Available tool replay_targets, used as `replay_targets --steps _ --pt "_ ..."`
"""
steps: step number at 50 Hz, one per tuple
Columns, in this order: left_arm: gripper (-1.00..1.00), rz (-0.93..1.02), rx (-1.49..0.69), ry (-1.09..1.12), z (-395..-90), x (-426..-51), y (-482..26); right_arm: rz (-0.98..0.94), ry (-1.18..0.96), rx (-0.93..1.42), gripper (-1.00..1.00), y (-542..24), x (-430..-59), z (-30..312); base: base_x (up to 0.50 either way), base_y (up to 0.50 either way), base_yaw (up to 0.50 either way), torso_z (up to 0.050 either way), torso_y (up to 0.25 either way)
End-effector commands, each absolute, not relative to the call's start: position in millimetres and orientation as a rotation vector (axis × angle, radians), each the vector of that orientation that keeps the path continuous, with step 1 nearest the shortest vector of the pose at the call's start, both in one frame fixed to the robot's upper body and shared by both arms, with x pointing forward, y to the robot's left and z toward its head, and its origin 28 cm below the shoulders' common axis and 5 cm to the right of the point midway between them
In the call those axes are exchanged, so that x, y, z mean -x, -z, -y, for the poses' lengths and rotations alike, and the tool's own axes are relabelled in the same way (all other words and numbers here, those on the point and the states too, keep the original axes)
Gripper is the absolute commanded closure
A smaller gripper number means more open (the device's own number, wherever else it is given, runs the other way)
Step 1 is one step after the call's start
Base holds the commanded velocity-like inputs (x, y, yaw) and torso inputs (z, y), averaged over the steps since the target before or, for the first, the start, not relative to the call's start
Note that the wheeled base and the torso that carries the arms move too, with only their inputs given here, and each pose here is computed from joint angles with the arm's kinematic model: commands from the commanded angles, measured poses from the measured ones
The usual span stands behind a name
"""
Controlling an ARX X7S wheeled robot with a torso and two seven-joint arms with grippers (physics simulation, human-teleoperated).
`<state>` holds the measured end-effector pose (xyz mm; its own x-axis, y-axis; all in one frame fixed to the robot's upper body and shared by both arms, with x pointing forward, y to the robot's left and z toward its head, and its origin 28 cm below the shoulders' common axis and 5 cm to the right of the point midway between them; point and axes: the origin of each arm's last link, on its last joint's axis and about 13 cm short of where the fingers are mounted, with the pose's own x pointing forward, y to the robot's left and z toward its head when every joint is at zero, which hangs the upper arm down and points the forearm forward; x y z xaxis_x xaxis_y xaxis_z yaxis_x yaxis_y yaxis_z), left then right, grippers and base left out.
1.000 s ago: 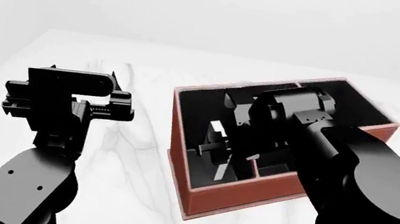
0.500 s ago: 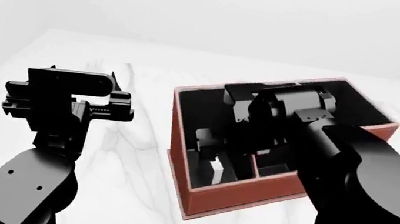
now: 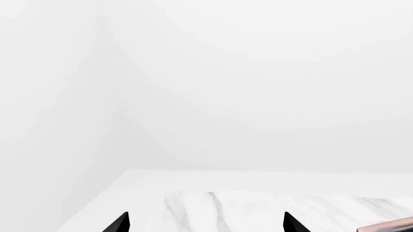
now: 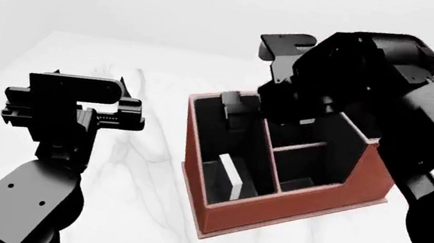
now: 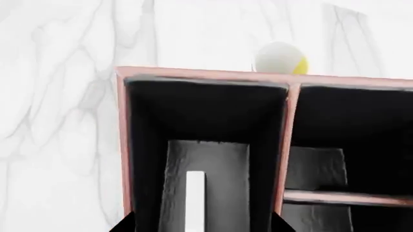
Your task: Pick up the book and place it in the left compartment of the caddy.
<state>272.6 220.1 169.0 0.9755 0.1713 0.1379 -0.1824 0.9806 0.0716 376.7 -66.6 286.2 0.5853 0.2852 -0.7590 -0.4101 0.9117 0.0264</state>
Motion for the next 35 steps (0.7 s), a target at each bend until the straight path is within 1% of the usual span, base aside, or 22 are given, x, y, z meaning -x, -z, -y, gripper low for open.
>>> replay_targets --steps 1,5,10,11,13,15,16,17,18,20,21,23,24,27,30,35 --pt "-1.0 0.135 -0.084 -0.179 -220.3 -272.6 -169.8 -0.719 -0.411 0.187 -1.0 -346.6 -336.5 79.4 0.0 0.0 0.0 0.0 0.0" --pt "-1.0 0.137 -0.083 -0.18 -220.4 -272.5 -170.3 -0.68 -0.418 0.164 -1.0 -351.5 -326.0 84.2 0.0 0.0 0.0 0.0 0.0" --pt "-1.0 0.137 -0.079 -0.182 -221.1 -272.5 -170.2 -0.599 -0.43 0.101 -1.0 -334.8 -309.4 91.8 0.0 0.0 0.0 0.0 0.0" --pt "-1.0 0.137 -0.079 -0.182 -221.2 -272.5 -169.9 -0.526 -0.404 0.089 -1.0 -327.2 -305.9 94.6 0.0 0.0 0.0 0.0 0.0" --pt "-1.0 0.139 -0.078 -0.18 -220.9 -271.8 -170.2 -0.35 -0.332 0.194 -1.0 -299.6 -295.2 99.1 0.0 0.0 0.0 0.0 0.0" --pt "-1.0 0.141 -0.078 -0.179 -220.6 -271.2 -170.4 -0.302 -0.26 0.191 -1.0 -285.4 -292.1 101.8 0.0 0.0 0.0 0.0 0.0" --pt "-1.0 0.144 -0.076 -0.177 -220.3 -270.6 -170.7 -0.235 -0.238 0.231 -1.0 -271.7 -287.1 102.9 0.0 0.0 0.0 0.0 0.0" --pt "-1.0 0.145 -0.073 -0.175 -220.2 -270.0 -171.1 -0.202 -0.253 0.221 -1.0 -256.3 -281.1 102.7 0.0 0.0 0.0 0.0 0.0" --pt "-1.0 0.147 -0.071 -0.17 -220.0 -269.8 -171.1 -0.149 -0.211 0.166 -1.0 -234.5 -276.3 104.8 0.0 0.0 0.0 0.0 0.0" --pt "-1.0 0.147 -0.071 -0.169 -220.0 -269.8 -171.0 -0.133 -0.21 0.173 -1.0 -230.0 -275.0 105.1 0.0 0.0 0.0 0.0 0.0" --pt "-1.0 0.15 -0.072 -0.166 -219.4 -268.8 -171.3 -0.045 -0.158 0.197 -1.0 -211.5 -269.2 106.1 0.0 0.0 0.0 0.0 0.0" --pt "-1.0 0.156 -0.068 -0.163 -219.0 -267.3 -171.8 0.013 -0.143 0.182 -1.0 -201.3 -263.9 107.7 0.0 0.0 0.0 0.0 0.0" --pt "-1.0 0.16 -0.066 -0.159 -218.8 -266.4 -172.0 0.051 -0.098 0.197 -1.0 -195.5 -259.9 109.9 0.0 0.0 0.0 0.0 0.0" --pt "-1.0 0.16 -0.066 -0.159 -218.8 -266.5 -172.0 0.071 -0.088 0.192 -1.0 -194.0 -258.3 110.5 0.0 0.0 0.0 0.0 0.0" --pt "-1.0 0.165 -0.065 -0.154 -217.6 -266.2 -172.9 0.139 -0.052 0.227 -1.0 -185.1 -250.0 112.0 0.0 0.0 0.0 0.0 0.0" --pt "-1.0 0.172 -0.064 -0.147 -216.6 -264.3 -173.4 0.151 -0.024 0.23 -1.0 -183.9 -248.9 113.7 0.0 0.0 0.0 0.0 0.0"
